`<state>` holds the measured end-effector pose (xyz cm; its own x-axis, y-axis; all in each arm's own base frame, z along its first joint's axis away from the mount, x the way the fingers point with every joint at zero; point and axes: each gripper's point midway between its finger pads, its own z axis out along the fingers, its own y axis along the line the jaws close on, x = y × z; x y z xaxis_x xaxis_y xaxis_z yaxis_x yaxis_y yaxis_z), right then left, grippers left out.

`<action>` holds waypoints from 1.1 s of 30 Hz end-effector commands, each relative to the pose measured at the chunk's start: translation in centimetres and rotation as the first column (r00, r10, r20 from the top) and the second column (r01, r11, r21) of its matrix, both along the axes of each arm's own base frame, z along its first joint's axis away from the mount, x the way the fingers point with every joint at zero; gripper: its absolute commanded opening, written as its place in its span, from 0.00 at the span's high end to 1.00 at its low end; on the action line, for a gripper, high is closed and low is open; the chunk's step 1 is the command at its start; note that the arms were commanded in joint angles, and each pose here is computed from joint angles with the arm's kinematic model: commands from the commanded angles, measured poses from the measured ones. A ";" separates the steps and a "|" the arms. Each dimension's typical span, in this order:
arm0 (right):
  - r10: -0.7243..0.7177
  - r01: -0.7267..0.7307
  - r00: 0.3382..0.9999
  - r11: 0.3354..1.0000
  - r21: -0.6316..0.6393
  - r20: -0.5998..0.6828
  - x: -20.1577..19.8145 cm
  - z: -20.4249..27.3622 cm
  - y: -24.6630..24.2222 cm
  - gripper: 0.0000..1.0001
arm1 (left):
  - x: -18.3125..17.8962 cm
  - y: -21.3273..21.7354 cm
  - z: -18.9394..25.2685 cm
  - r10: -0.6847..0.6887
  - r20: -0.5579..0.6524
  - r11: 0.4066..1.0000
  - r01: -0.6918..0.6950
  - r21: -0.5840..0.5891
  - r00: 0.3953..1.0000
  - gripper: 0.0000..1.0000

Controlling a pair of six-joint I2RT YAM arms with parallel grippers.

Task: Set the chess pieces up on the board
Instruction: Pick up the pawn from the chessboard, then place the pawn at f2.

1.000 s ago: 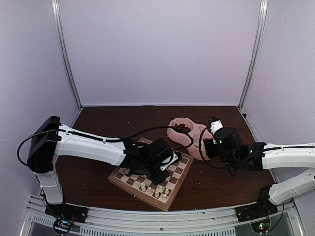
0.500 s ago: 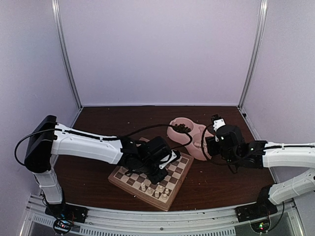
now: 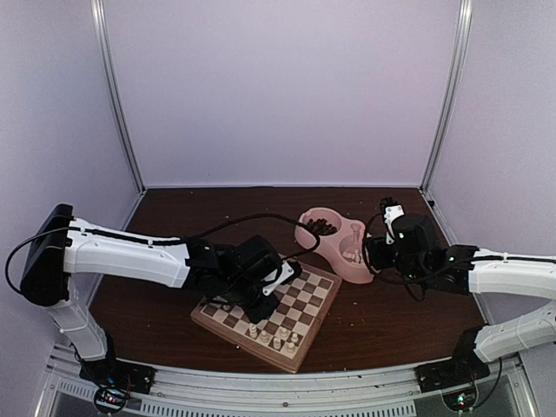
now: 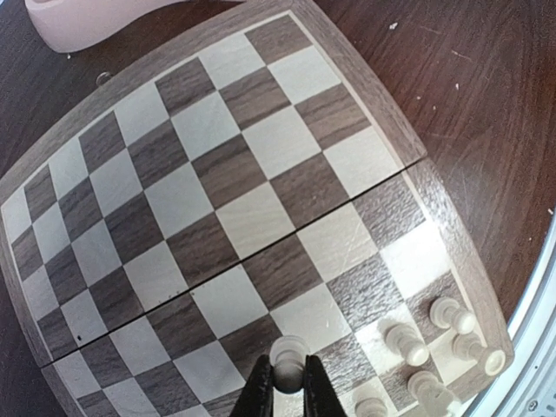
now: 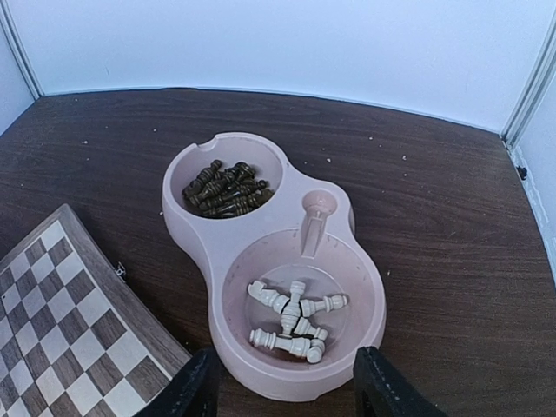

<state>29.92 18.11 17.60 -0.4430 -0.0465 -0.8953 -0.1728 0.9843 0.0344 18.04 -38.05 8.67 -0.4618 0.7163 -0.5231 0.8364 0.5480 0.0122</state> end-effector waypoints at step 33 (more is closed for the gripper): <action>-0.081 0.047 0.891 0.995 -0.085 -0.446 9.1 -10.8 1.9 0.49 | -1.7 0.3 0.9 -0.085 -0.014 0.992 0.084 -0.090 0.996 0.90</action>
<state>38.38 20.48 6.92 -0.7920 -0.0664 -0.6069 -0.1231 0.9910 0.0522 16.17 -37.41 9.79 -0.4223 0.7093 -0.5644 0.8748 0.4821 -0.0486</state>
